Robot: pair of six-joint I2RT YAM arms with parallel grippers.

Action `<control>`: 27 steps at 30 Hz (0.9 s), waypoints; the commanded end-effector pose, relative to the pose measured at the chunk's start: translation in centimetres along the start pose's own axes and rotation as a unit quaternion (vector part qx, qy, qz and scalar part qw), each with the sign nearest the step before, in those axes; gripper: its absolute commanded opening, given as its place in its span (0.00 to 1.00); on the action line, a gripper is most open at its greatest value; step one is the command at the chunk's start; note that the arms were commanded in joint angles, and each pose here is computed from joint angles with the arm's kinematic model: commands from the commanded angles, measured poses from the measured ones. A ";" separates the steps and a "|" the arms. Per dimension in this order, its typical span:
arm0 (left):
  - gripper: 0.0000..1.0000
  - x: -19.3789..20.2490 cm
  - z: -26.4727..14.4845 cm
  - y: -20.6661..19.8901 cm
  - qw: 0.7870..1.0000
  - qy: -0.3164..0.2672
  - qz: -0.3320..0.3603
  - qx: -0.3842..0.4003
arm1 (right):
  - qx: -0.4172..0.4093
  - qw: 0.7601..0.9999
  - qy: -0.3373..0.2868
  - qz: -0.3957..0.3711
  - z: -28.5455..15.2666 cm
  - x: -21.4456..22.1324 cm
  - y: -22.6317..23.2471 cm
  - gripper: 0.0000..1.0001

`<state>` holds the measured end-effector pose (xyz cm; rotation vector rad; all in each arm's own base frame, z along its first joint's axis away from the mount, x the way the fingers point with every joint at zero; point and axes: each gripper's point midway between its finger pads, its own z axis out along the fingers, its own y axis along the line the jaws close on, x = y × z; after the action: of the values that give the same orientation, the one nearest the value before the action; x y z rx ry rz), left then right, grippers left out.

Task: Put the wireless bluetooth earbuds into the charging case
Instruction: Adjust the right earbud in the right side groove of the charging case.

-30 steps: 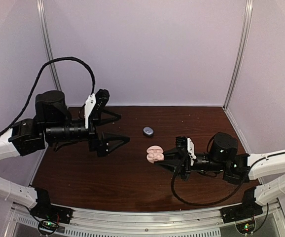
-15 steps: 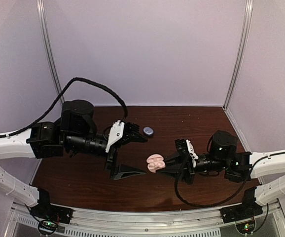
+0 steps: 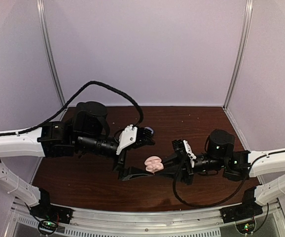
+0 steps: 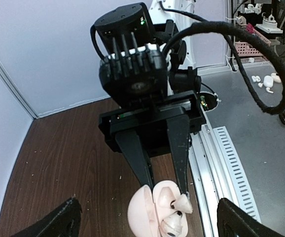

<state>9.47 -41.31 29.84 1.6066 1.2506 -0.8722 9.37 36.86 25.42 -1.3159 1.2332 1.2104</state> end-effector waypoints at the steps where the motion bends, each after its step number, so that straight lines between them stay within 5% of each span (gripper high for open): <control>1: 0.97 -1.2 0.1 0.9 1.000 -0.009 0.014 -0.020 | -0.008 1.000 -0.016 -0.006 0.1 -1.3 0.0 0.00; 27: 0.90 -0.5 0.9 3.0 0.997 0.006 -0.006 -0.072 | -0.001 1.000 -0.018 0.000 0.4 -1.3 -0.4 0.00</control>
<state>11.31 -41.81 28.42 1.5752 1.3238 -0.7699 9.22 37.07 24.85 -1.3301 1.2471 1.2283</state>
